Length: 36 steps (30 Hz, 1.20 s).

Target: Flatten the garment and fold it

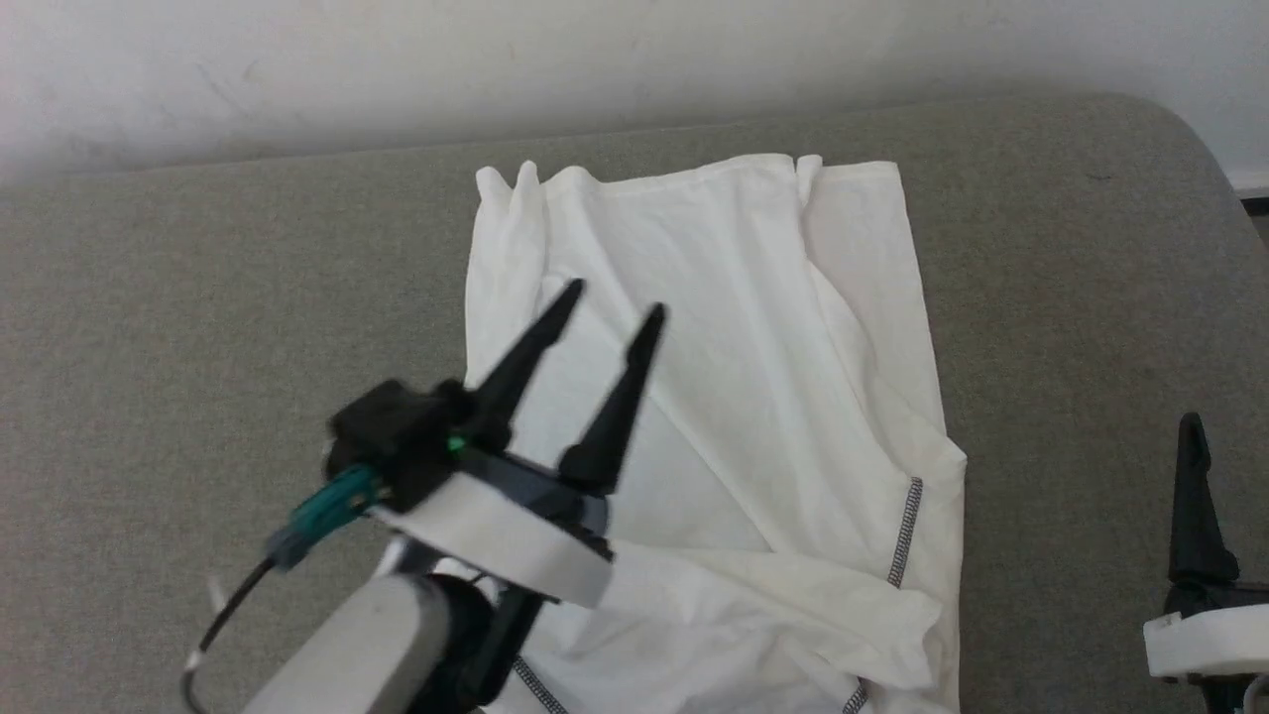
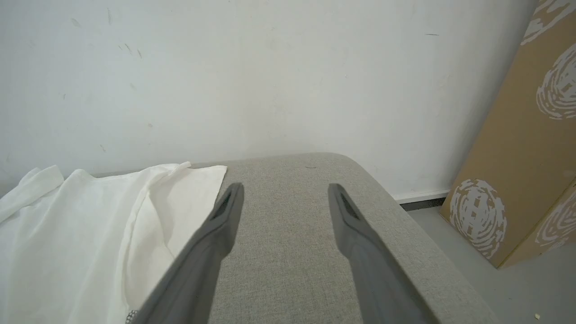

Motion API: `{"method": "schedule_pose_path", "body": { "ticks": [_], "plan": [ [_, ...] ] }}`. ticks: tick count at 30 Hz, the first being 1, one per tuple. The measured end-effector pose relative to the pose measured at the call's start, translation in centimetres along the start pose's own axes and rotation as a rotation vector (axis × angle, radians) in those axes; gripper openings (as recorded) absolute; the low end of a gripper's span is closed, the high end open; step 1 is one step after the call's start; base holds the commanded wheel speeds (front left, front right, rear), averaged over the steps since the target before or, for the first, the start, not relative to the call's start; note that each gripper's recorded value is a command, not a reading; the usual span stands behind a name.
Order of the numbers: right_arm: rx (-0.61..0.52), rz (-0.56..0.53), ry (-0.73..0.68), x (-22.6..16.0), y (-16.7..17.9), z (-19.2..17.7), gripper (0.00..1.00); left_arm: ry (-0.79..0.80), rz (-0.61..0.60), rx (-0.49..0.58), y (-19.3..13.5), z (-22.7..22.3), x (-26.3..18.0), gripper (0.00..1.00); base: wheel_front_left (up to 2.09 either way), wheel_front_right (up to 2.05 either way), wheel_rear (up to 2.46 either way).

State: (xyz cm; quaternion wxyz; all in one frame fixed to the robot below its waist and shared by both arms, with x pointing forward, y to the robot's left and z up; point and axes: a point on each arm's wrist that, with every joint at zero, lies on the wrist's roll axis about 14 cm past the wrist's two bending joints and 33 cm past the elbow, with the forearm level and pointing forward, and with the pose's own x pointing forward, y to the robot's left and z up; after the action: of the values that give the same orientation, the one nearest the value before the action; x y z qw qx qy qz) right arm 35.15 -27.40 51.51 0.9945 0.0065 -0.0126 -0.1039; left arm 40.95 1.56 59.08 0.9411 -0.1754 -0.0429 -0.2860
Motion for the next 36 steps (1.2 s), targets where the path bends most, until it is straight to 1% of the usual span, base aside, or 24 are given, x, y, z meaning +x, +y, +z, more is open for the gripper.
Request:
{"method": "schedule_pose_path", "body": {
  "ticks": [3,5,7,9,12,14,15,17,20,25,27,31,36],
  "plan": [
    [0.002,0.005,0.001,-0.2,0.1,0.0,1.00,-0.120,0.177,0.060,4.6,2.4,-2.8,1.00,0.00,0.00,0.00],
    [0.003,0.009,0.000,-0.3,0.2,0.0,1.00,-0.147,0.284,0.095,7.1,3.0,-5.0,1.00,0.00,0.00,0.00],
    [0.005,0.014,0.000,-0.3,0.4,0.0,1.00,-0.152,0.369,0.163,9.0,3.4,-7.2,1.00,0.00,0.00,0.00],
    [0.007,0.020,0.003,-0.4,0.6,0.0,1.00,-0.157,0.445,0.207,10.3,3.7,-9.1,1.00,0.00,0.00,0.00],
    [0.011,0.023,0.012,-0.6,0.7,-0.3,1.00,-0.164,0.502,0.331,11.2,4.6,-11.2,1.00,0.00,0.00,0.00],
    [0.019,0.024,0.025,-0.8,0.7,-0.7,1.00,-0.159,0.538,0.390,11.5,4.7,-12.5,1.00,0.00,0.00,0.00],
    [0.024,0.023,0.029,-0.9,0.7,-0.9,1.00,-0.142,0.562,0.399,11.7,4.2,-13.2,1.00,0.00,0.00,0.00],
    [0.030,0.024,0.035,-1.1,0.7,-1.0,1.00,-0.115,0.619,0.379,12.2,3.2,-14.6,1.00,0.00,0.00,0.00],
    [0.040,0.031,0.047,-1.4,1.0,-1.4,1.00,-0.071,0.630,0.375,12.2,1.8,-15.6,1.00,0.00,0.00,0.00],
    [0.040,0.041,0.051,-1.1,1.3,-1.4,1.00,-0.075,0.615,0.349,12.0,1.4,-15.4,1.00,0.00,0.00,0.00],
    [0.040,0.049,0.040,-0.5,1.6,-0.8,1.00,-0.075,0.599,0.355,12.0,1.3,-15.1,1.00,0.00,0.00,0.00],
    [0.042,0.085,-0.014,2.1,3.2,2.0,1.00,-0.091,0.580,0.354,12.2,1.5,-14.1,1.00,0.00,0.00,0.00],
    [0.018,0.130,-0.075,6.7,4.7,6.5,1.00,-0.104,0.562,0.355,12.8,1.5,-12.7,1.00,0.00,0.00,0.00]
  ]
}}
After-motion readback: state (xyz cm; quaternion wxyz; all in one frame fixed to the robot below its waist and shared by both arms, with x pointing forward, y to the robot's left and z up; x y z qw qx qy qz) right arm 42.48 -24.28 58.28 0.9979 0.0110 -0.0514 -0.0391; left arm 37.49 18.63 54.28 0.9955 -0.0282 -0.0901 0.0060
